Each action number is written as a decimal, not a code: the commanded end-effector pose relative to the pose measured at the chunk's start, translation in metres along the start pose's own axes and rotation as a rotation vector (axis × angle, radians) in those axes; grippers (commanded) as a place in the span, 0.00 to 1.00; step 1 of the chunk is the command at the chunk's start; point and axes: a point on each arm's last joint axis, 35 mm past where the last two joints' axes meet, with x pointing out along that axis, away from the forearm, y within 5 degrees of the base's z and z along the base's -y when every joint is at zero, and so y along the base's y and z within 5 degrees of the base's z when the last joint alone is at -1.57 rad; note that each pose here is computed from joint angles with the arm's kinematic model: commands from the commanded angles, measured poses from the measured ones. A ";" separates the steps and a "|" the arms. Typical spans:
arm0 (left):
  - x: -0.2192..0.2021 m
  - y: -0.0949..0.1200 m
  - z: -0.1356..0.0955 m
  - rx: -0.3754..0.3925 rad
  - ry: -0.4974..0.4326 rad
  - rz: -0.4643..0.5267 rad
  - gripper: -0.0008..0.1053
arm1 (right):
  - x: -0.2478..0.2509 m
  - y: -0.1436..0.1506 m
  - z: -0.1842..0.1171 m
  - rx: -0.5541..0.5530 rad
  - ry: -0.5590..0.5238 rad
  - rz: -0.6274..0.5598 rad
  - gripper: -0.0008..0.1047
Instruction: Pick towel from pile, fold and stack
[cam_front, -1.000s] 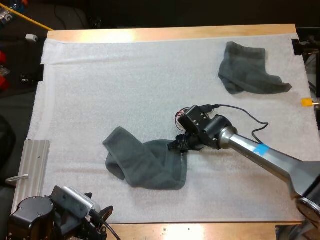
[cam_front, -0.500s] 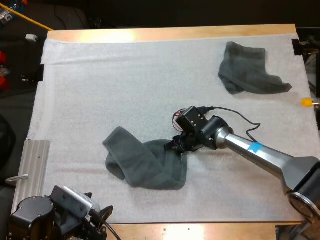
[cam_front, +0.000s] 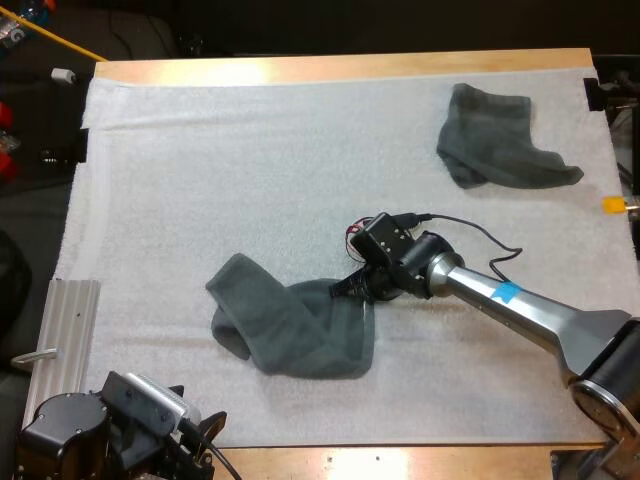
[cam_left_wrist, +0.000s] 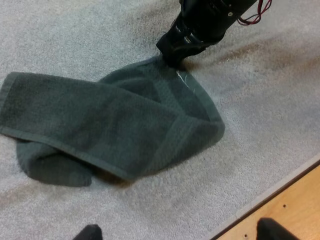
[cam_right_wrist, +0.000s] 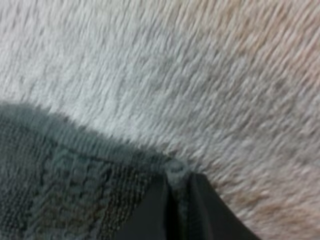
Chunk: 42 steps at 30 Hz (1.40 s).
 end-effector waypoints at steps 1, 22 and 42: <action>-0.001 0.000 0.000 -0.005 0.004 -0.007 0.58 | -0.011 -0.003 0.007 -0.014 -0.048 -0.060 0.01; -0.001 -0.001 0.004 0.011 -0.032 -0.014 0.58 | -0.065 -0.056 0.039 -0.046 -0.165 -0.598 0.01; 0.012 -0.003 0.020 0.126 0.016 -0.075 0.58 | -0.144 -0.051 0.014 -0.061 -0.118 -0.515 0.54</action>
